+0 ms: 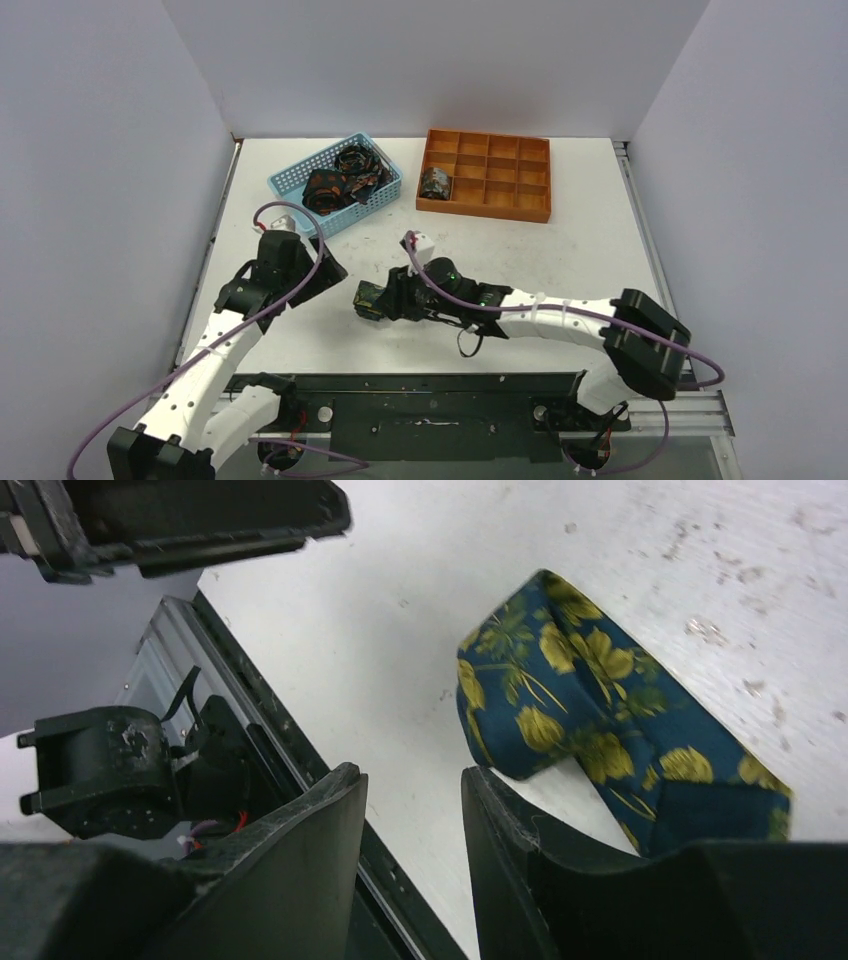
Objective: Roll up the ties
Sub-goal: Roll the tie at the center of the board.
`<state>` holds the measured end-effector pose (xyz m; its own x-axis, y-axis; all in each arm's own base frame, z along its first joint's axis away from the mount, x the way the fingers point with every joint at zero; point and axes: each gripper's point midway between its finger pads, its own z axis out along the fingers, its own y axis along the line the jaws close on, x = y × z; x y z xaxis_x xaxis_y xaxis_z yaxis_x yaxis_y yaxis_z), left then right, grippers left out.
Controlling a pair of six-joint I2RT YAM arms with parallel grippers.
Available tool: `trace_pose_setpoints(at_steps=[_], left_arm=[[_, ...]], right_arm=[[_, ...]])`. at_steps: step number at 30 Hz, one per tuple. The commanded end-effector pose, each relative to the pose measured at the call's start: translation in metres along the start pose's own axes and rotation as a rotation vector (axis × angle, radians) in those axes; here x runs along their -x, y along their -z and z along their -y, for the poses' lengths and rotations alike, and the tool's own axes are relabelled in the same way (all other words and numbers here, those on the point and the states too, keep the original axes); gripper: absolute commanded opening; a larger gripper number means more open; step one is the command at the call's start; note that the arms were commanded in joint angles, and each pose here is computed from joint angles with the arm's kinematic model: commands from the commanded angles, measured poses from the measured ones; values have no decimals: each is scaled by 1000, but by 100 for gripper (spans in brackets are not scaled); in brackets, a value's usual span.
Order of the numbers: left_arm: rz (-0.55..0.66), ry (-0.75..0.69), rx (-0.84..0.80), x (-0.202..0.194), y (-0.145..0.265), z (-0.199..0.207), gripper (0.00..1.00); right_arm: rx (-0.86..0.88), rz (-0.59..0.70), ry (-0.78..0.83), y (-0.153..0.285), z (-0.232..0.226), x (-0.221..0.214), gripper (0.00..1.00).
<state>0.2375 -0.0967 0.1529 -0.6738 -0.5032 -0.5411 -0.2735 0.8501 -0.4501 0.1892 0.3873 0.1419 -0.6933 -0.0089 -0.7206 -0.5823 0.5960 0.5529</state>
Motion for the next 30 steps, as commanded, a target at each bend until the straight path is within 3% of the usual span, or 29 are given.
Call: trace_pose_setpoints(at_steps=[1,12,30], left_arm=[[-8,15,-136,8,-10,22,76],[-118,35,-133,-27,-40,4,76],[-232,90,-198,-60,-62,5,72]], right_arm=[[70,29,30,-31,-26,21,41],[-42,-36,-36,-75,33,8,38],[-156,-72,-110,-60,103,-15,37]])
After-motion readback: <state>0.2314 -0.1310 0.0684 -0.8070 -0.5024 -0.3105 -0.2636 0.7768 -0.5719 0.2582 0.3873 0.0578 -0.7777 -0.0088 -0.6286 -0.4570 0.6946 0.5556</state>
